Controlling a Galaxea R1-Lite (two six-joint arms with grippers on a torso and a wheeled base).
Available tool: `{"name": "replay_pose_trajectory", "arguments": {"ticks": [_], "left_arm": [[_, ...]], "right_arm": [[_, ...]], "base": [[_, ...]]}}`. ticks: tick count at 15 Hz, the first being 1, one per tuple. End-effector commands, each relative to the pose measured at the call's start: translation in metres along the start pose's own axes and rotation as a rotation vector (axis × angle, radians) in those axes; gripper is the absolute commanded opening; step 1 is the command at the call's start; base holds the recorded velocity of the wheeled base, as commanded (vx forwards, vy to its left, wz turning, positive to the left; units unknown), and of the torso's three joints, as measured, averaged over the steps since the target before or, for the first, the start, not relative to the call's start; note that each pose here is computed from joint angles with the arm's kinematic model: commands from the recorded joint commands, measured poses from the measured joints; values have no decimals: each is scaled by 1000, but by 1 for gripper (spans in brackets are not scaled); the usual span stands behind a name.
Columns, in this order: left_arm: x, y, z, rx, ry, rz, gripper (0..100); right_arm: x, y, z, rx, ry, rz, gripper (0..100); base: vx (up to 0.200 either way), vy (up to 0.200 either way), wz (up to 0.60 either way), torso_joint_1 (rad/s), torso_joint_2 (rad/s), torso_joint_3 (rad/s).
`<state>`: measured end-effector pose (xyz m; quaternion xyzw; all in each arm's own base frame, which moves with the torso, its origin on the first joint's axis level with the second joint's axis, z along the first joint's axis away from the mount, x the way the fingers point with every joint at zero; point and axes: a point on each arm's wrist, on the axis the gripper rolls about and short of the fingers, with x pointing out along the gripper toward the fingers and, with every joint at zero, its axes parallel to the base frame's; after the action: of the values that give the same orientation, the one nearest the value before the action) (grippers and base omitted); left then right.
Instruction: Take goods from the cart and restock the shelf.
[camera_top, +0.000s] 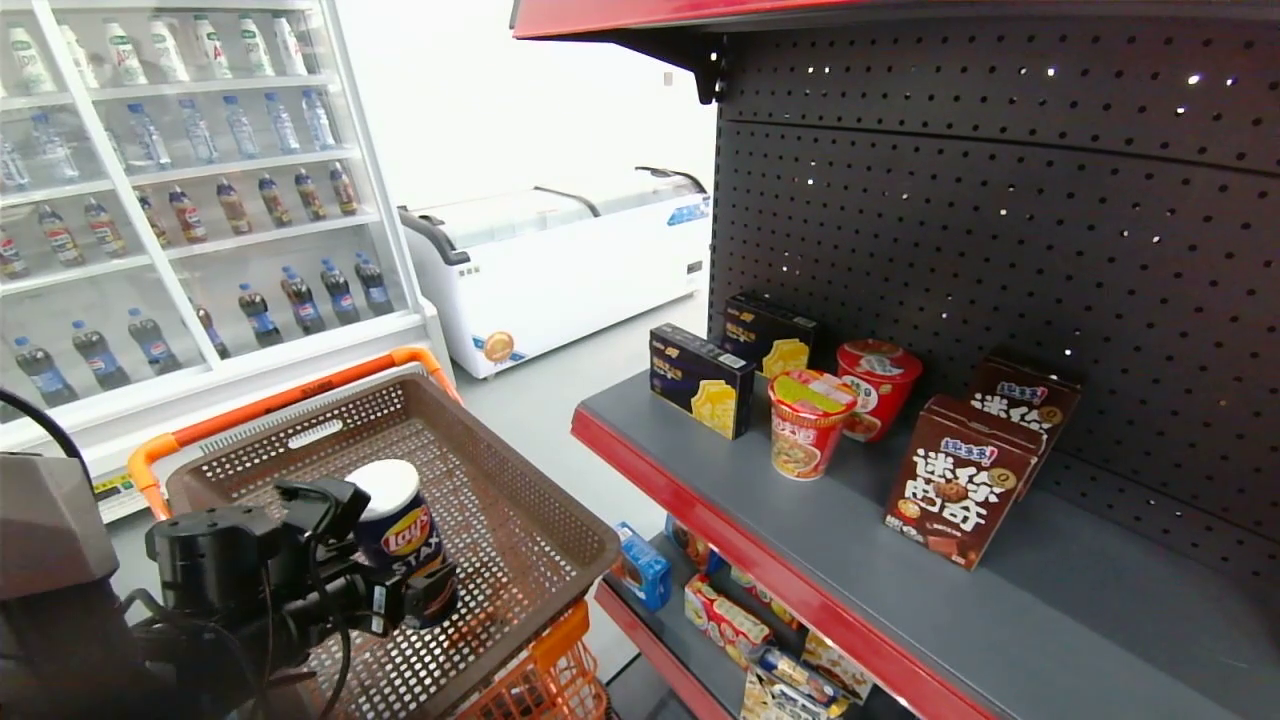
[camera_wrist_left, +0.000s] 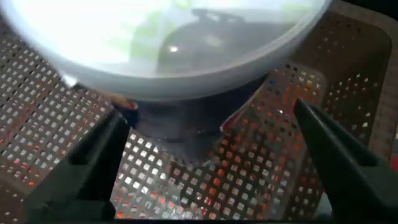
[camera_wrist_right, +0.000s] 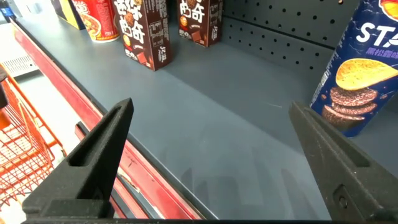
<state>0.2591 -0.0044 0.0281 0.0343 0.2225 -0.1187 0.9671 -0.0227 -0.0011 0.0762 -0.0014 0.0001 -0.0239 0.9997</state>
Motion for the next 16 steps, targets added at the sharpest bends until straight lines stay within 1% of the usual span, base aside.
{"name": "replay_pose_trajectory", "arguments": {"ticks": [1, 3, 6, 8, 9, 10, 11, 12, 13, 14, 15, 16], "left_arm": [[11, 1, -10, -4, 24, -5, 100], [16, 1, -13, -6, 35, -6, 100], [27, 4, -13, -3, 27, -5, 100], [31, 5, -13, 7, 25, 0, 100], [32, 5, -12, 12, 17, 0, 0], [38, 7, -6, 20, -10, 7, 0], [38, 8, -5, 31, -5, 36, 0], [34, 8, -6, 33, 8, 73, 0], [30, 7, -1, 35, -6, 83, 0], [19, 5, 6, 31, -31, 83, 0], [6, 5, 11, 25, -40, 87, 0], [-3, 4, 15, 22, -37, 90, 0]], "right_arm": [[0, 0, 0, 0, 1, 0, 100], [0, 0, 0, 0, 1, 0, 100], [0, 0, 0, 0, 1, 0, 100], [0, 0, 0, 0, 1, 0, 100], [0, 0, 0, 0, 1, 0, 100], [0, 0, 0, 0, 1, 0, 100], [0, 0, 0, 0, 1, 0, 100], [0, 0, 0, 0, 1, 0, 100], [0, 0, 0, 0, 1, 0, 100], [0, 0, 0, 0, 1, -1, 100], [0, 0, 0, 0, 1, -1, 100], [0, 0, 0, 0, 1, 0, 100]], "base": [[0, 0, 0, 0, 0, 0], [0, 0, 0, 0, 0, 0], [0, 0, 0, 0, 0, 0], [0, 0, 0, 0, 0, 0], [0, 0, 0, 0, 0, 0], [0, 0, 0, 0, 0, 0], [0, 0, 0, 0, 0, 0], [0, 0, 0, 0, 0, 0], [0, 0, 0, 0, 0, 0], [0, 0, 0, 0, 0, 0], [0, 0, 0, 0, 0, 0], [0, 0, 0, 0, 0, 0]]}}
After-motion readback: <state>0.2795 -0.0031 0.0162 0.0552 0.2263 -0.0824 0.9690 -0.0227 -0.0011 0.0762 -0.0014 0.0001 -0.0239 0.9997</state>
